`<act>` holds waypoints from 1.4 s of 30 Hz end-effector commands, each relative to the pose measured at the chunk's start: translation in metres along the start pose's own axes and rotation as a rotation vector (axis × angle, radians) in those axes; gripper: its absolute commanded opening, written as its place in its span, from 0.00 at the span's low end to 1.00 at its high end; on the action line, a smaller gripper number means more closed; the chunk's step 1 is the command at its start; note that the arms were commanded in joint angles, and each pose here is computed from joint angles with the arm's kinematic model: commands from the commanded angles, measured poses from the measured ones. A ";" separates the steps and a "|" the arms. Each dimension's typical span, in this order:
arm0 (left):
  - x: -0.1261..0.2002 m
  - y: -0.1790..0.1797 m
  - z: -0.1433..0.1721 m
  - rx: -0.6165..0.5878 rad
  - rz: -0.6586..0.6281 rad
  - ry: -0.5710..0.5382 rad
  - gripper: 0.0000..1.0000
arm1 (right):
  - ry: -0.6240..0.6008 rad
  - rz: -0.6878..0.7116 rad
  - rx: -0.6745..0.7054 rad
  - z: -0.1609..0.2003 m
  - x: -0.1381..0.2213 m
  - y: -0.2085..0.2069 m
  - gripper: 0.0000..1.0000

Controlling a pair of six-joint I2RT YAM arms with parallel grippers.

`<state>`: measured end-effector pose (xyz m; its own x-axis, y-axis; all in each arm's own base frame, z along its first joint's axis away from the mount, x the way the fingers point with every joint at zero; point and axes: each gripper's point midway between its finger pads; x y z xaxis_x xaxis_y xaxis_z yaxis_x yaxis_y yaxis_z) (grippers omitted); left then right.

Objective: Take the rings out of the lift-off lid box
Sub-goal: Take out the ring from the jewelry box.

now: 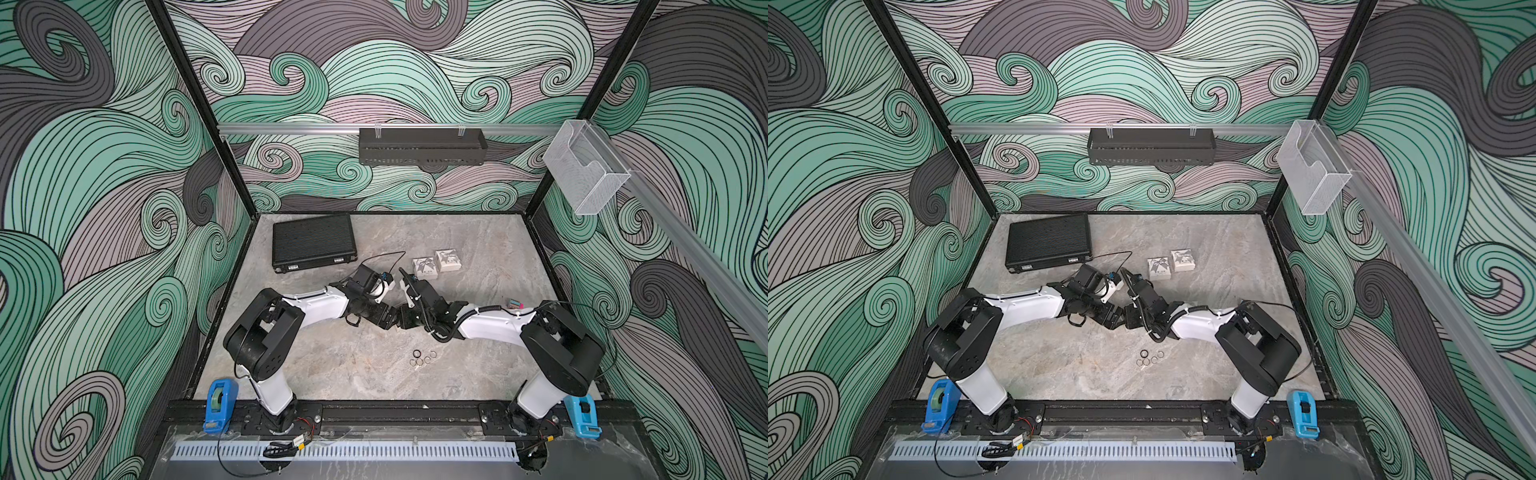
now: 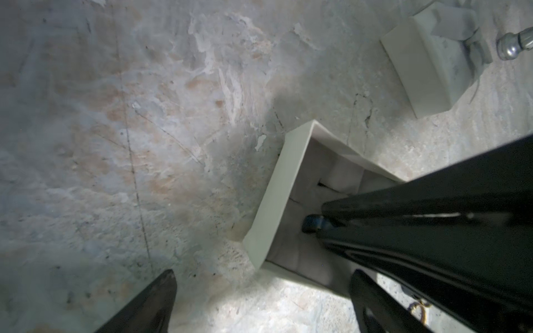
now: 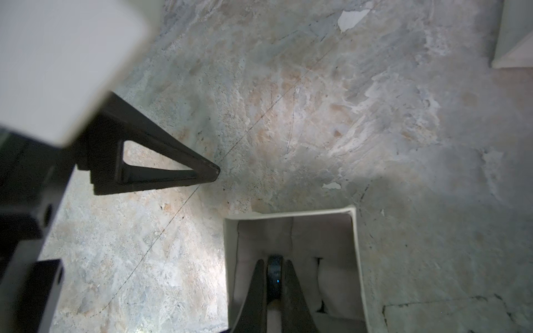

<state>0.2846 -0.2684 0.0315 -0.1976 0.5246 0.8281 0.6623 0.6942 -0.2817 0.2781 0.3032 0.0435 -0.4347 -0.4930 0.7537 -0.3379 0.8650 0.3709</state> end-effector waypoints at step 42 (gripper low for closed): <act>-0.006 0.008 0.005 -0.023 -0.042 0.063 0.95 | 0.022 -0.082 -0.123 -0.011 0.023 0.002 0.00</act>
<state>0.2903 -0.2679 0.0293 -0.2052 0.5037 0.8392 0.6713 0.6964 -0.2538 0.2783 0.2933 0.0715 -0.4344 -0.5547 0.7096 -0.2805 0.8320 0.4787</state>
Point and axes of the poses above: each gripper's point midway between its finger pads, its own x axis back along the fingers, its own y axis along the line the jaws close on, z = x × y, and after that the axes turned 4 degrees about -x, right-handed
